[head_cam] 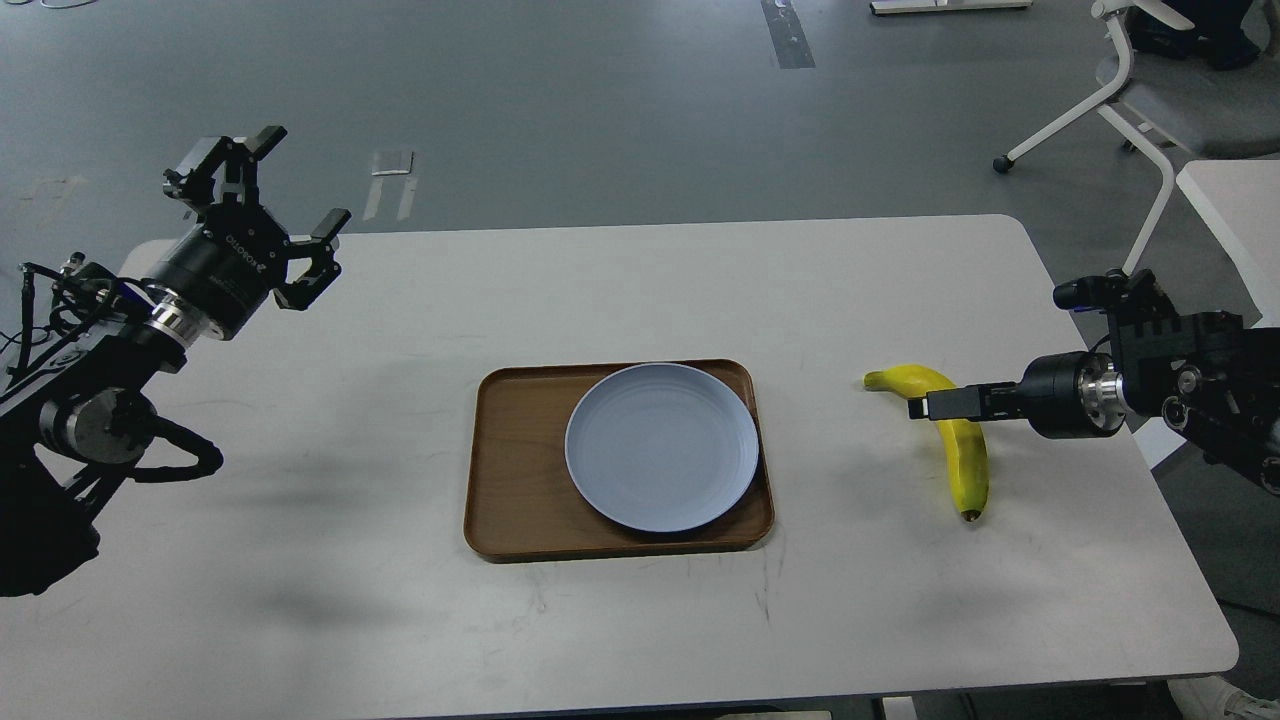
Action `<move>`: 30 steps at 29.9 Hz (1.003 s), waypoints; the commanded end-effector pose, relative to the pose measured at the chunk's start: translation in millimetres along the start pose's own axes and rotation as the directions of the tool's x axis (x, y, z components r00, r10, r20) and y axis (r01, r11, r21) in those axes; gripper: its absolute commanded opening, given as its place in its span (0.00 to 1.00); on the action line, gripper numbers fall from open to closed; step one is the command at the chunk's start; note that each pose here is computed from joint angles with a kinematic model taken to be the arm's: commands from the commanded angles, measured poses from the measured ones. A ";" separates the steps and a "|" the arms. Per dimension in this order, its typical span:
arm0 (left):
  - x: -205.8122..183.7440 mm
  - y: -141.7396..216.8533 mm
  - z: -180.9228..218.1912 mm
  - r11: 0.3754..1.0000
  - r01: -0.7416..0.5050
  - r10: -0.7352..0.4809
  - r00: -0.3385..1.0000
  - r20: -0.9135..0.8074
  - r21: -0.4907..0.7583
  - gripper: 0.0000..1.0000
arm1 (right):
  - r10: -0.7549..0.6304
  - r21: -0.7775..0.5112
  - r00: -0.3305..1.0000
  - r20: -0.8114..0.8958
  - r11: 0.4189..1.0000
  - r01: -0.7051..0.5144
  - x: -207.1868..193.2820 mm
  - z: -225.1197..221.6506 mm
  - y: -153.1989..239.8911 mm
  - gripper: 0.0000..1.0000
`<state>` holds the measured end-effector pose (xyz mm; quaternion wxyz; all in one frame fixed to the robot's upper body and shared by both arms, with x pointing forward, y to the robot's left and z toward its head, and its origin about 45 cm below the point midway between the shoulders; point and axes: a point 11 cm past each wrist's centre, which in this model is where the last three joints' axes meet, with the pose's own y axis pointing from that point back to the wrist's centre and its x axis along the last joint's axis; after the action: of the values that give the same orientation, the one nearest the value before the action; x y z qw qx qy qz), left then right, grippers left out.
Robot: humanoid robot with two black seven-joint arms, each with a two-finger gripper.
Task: Place banana on plate with both arms
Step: 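Lower the right gripper onto the banana and grasp it, then lift the banana with the right gripper and carry it over the plate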
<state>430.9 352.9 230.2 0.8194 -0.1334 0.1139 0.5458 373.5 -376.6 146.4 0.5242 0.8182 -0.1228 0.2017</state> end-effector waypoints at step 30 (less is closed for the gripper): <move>1.1 0.8 0.7 1.000 -0.002 0.002 1.000 0.004 0.000 0.98 | -0.032 -0.039 0.999 -0.010 0.999 0.032 -6.3 10.5 5.7 0.01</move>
<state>431.1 353.3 230.8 0.8195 -0.1332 0.1125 0.5459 366.4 -386.0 139.8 0.5434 0.8099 -0.1077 0.1928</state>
